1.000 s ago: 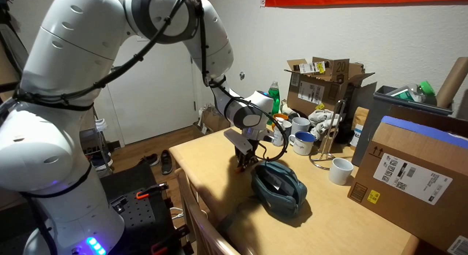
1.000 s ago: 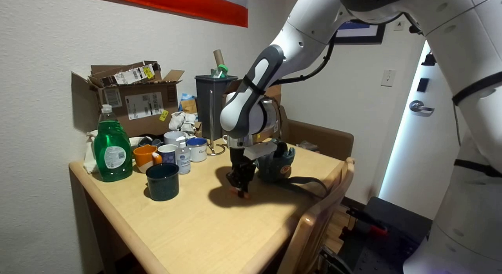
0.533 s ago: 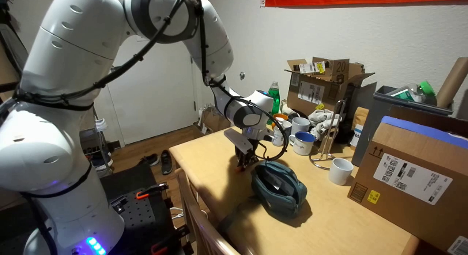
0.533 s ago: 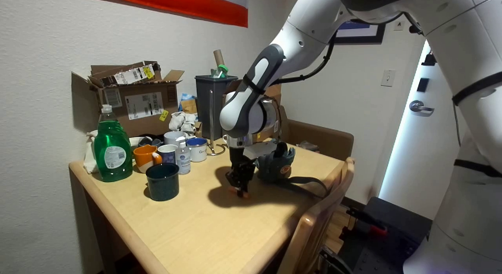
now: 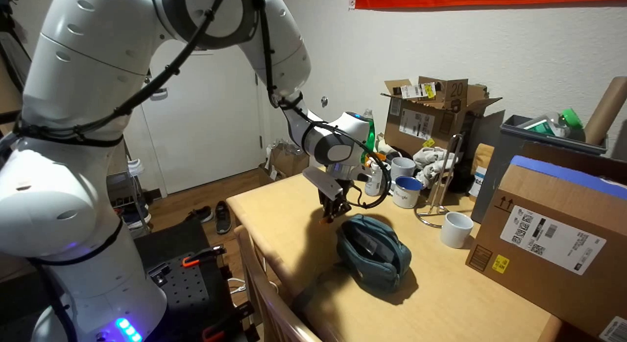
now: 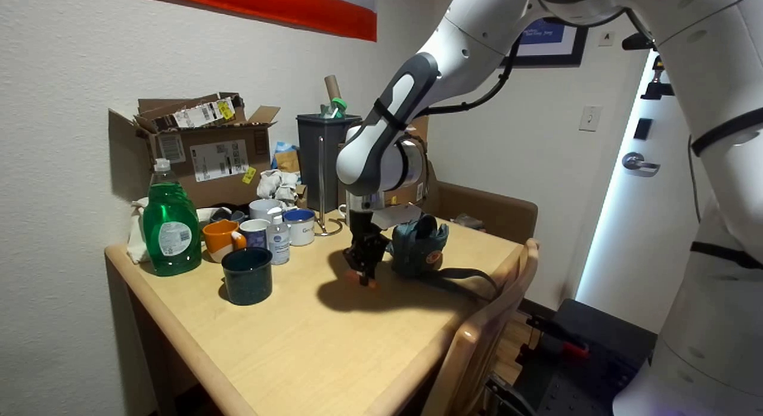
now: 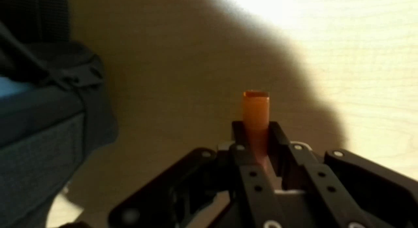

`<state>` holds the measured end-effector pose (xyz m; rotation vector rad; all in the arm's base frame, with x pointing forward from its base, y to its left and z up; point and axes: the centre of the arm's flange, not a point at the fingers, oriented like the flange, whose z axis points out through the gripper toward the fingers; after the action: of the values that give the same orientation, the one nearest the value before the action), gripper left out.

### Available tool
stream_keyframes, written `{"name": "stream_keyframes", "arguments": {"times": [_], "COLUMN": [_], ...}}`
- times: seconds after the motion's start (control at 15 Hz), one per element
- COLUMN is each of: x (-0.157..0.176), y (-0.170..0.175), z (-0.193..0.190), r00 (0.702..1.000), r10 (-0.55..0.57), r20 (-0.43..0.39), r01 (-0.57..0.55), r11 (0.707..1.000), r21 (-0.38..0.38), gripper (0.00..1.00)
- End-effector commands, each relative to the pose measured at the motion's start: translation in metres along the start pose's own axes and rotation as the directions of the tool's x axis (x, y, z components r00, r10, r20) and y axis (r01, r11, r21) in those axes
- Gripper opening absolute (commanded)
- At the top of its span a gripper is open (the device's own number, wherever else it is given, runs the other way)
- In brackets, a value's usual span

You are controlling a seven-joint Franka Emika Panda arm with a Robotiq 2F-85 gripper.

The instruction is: Take the orange object from the table and put it in the blue bag

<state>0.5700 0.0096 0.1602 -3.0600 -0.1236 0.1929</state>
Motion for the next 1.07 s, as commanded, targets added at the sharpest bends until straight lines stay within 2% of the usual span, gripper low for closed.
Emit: {"name": "stream_keyframes", "arguments": {"times": [0.0, 0.2, 0.33, 0.67, 0.73, 0.93, 1.0], "x": [-0.025, -0.040, -0.053, -0.091, -0.099, -0.122, -0.126], "y": [0.003, 0.004, 0.005, 0.004, 0.005, 0.012, 0.015], "z": [-0.032, -0.057, -0.073, -0.110, -0.115, -0.131, -0.135], "r00": [0.999, 0.999, 0.997, 0.994, 0.994, 0.991, 0.990], "r10": [-0.026, -0.019, -0.016, -0.008, -0.004, 0.023, 0.028], "r20": [-0.027, -0.050, -0.069, -0.105, -0.113, -0.134, -0.139], "r01": [0.026, 0.018, 0.014, 0.004, -0.001, -0.029, -0.035], "r11": [1.000, 1.000, 0.999, 0.999, 0.999, 0.999, 0.999], "r21": [-0.008, -0.019, -0.029, -0.039, -0.042, -0.045, -0.042], "gripper": [0.18, 0.18, 0.23, 0.25, 0.23, 0.26, 0.24]}}
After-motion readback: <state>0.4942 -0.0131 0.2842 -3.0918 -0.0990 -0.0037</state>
